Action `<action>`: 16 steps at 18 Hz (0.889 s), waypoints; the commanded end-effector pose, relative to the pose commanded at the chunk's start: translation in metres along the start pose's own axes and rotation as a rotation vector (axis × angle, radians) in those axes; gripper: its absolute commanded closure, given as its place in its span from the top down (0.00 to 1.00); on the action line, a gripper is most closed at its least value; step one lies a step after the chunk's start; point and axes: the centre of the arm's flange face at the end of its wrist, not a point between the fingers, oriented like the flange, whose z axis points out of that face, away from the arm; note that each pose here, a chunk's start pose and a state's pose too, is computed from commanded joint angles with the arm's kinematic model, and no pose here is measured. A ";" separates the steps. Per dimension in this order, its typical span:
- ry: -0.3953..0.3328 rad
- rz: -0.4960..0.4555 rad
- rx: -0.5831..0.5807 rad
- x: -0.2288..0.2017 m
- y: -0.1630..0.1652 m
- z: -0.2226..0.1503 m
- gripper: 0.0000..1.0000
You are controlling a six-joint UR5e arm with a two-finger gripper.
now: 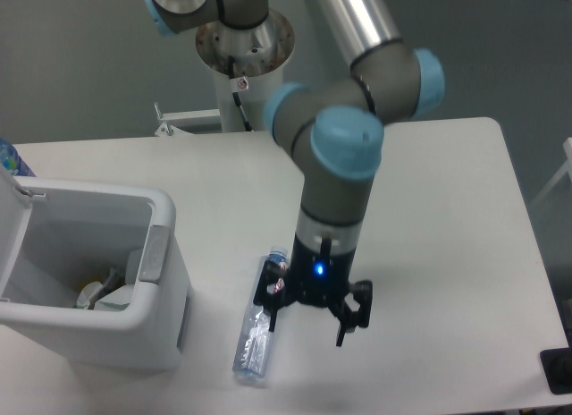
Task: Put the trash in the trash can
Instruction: 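Move the open gripper back and lower it over the water bottle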
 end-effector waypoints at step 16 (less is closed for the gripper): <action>0.002 -0.002 -0.250 0.023 -0.009 0.100 1.00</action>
